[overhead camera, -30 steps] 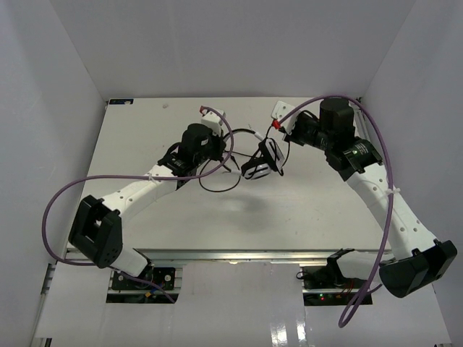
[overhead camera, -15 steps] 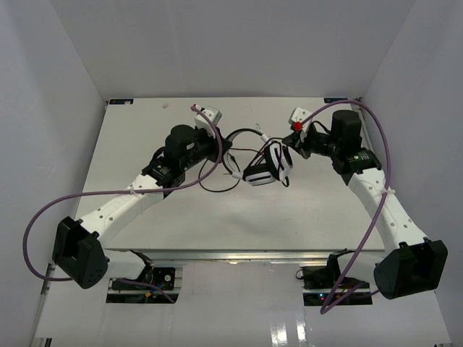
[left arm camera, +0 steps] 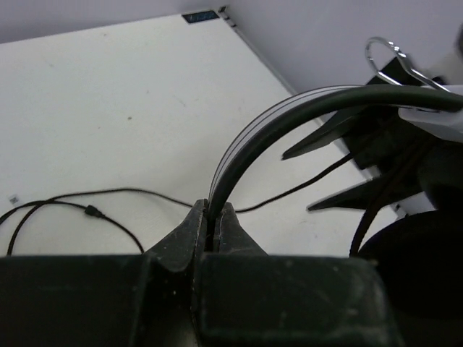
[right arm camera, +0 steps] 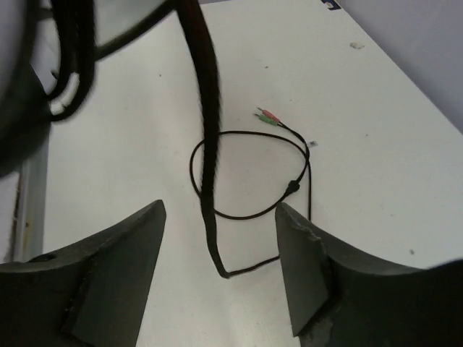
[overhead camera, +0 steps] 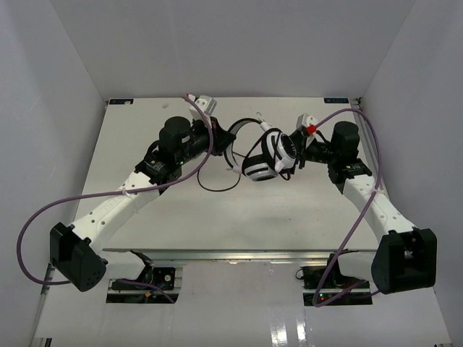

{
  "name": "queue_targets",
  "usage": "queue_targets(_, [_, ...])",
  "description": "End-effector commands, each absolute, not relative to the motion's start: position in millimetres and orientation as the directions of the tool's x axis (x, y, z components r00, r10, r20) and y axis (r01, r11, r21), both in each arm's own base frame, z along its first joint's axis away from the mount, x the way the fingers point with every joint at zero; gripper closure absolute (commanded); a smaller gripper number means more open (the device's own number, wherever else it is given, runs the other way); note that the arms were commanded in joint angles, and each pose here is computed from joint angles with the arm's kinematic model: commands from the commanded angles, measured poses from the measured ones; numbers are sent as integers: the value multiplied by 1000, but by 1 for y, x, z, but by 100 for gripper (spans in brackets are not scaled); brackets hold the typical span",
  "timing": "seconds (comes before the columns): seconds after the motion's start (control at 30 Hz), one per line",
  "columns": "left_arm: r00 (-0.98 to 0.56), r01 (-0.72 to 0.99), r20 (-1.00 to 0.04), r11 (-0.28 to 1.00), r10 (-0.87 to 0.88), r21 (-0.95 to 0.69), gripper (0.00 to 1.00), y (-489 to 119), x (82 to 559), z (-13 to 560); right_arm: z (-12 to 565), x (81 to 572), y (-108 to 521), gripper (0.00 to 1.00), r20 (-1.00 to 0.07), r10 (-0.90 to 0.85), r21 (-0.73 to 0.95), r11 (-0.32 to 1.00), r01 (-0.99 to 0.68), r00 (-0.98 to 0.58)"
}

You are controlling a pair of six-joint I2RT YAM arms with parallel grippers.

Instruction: Wrap the headphones

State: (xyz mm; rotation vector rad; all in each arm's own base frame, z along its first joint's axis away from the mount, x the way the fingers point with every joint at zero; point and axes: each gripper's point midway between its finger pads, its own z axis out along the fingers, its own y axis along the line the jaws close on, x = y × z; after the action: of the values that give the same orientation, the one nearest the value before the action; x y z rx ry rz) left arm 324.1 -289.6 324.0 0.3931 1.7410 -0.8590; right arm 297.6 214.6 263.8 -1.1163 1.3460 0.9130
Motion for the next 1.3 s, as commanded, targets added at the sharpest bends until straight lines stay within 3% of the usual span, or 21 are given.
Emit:
queue_targets(0.0, [-278, 681, -897, 588, -344, -437, 100, -284, 298, 416, 288, 291, 228, 24, -999, 20, -35, 185, -982, 39])
queue_targets(0.37, [-311, 618, -772, 500, -554, -607, 100, -276, 297, 481, 278, 292, 265, 19, -978, 211, 12, 85, -996, 6])
queue_targets(0.53, [-251, 515, -634, 454, -731, -727, 100, -251, 310, 521, 269, 285, 275, 27, -964, 266, 31, 50, -998, -16])
queue_targets(0.63, [-242, 475, -551, 398, -799, -785, 100, -243, 315, 532, 266, 284, 285, 53, -963, 263, 72, 35, -997, -61])
queue_targets(0.7, [-251, 462, -507, 358, -825, -811, 100, -243, 317, 537, 270, 280, 293, 78, -963, 258, 85, 8, -996, -80])
queue_targets(0.73, [-258, 459, -491, 341, -832, -820, 100, -244, 317, 538, 273, 277, 296, 86, -961, 263, 85, -2, -996, -82])
queue_targets(0.8, [-271, 450, -468, 318, -841, -834, 100, -246, 319, 539, 281, 271, 303, 92, -957, 275, 90, -30, -995, -95])
queue_targets(1.0, [-151, 386, -476, 392, -866, -835, 100, -222, 332, 545, 269, 250, 310, 92, -970, 204, 125, -51, -991, -133])
queue_targets(1.1, [-47, 331, -533, 490, -845, -806, 100, -206, 343, 541, 253, 242, 316, 92, -995, 95, 38, -14, -999, -39])
queue_targets(1.2, [80, 171, -602, 606, -794, -777, 100, -181, 365, 519, 241, 233, 314, 92, -989, -86, -128, 54, -990, 123])
queue_targets(1.27, [173, 67, -697, 714, -696, -697, 100, -164, 382, 502, 245, 229, 306, 92, -971, -160, -195, 88, -977, 179])
